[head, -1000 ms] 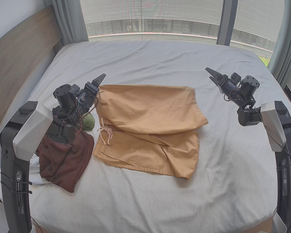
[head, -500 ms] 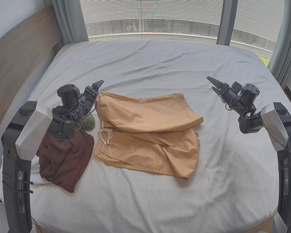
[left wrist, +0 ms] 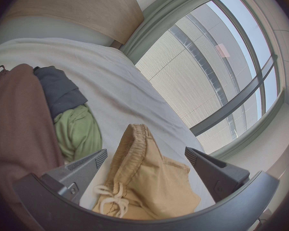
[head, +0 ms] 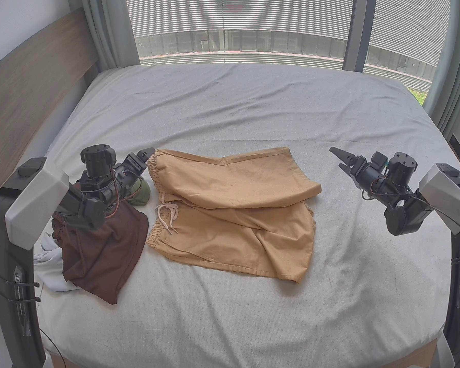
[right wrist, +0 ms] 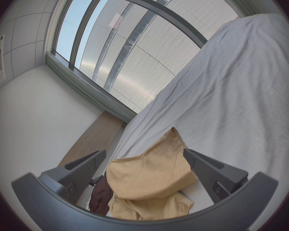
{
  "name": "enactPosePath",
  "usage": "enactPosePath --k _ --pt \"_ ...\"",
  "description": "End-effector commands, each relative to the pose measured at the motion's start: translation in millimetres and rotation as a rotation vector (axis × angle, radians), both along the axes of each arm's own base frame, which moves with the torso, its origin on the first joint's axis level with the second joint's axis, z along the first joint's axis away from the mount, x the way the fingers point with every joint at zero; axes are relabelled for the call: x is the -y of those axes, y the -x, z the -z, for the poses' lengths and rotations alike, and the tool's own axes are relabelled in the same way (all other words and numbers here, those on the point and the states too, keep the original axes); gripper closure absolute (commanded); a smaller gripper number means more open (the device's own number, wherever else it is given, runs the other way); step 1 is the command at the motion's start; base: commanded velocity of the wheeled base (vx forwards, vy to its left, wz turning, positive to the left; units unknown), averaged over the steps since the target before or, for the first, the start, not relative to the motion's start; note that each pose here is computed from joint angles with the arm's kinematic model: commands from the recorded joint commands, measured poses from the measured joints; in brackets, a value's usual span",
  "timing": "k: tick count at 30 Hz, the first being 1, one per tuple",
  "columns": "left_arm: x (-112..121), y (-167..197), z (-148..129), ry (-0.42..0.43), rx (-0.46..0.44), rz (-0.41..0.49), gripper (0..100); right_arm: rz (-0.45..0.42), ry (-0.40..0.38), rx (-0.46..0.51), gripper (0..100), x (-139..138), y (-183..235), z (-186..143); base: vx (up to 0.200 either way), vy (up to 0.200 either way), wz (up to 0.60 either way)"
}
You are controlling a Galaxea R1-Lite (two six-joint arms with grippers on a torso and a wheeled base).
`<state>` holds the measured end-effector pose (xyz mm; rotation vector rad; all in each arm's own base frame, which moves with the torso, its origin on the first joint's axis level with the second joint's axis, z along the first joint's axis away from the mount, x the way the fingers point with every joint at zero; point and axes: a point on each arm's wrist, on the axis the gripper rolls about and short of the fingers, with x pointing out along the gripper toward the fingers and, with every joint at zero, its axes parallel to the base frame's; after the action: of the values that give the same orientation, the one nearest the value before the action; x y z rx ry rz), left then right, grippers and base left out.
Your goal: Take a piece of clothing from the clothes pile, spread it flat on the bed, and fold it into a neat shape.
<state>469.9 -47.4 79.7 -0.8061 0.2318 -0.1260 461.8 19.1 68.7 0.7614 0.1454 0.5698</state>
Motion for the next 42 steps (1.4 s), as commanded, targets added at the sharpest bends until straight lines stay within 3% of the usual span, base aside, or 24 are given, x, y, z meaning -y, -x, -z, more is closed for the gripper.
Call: enactPosePath --k 1,7,13,16,30,37,42 --pt "-10 35 -25 -0.02 0.01 0.001 0 -0.025 0.025 -0.043 0 -11 27 4 0.0 0.0 0.0" --pt "-11 68 -18 -0.013 -0.008 0.073 0 -0.035 0.039 -0.124 0 -14 39 26 0.0 0.0 0.0" --pt "-9 107 13 -0.005 -0.021 0.185 0 -0.058 0.069 -0.226 0 -22 50 67 0.0 0.0 0.0" --pt "-6 110 22 -0.051 -0.027 0.211 0 -0.073 0.107 -0.259 0 -26 57 80 0.0 0.0 0.0" --pt "-4 108 61 -0.104 -0.11 0.227 0 -0.122 0.151 -0.364 0 -38 87 101 0.0 0.0 0.0" --pt "-7 109 88 -0.171 -0.177 0.217 0 -0.127 0.152 -0.363 0 -40 87 102 0.0 0.0 0.0" --pt "-6 109 105 -0.171 -0.222 0.222 0 -0.123 0.15 -0.354 0 -39 86 101 0.0 0.0 0.0"
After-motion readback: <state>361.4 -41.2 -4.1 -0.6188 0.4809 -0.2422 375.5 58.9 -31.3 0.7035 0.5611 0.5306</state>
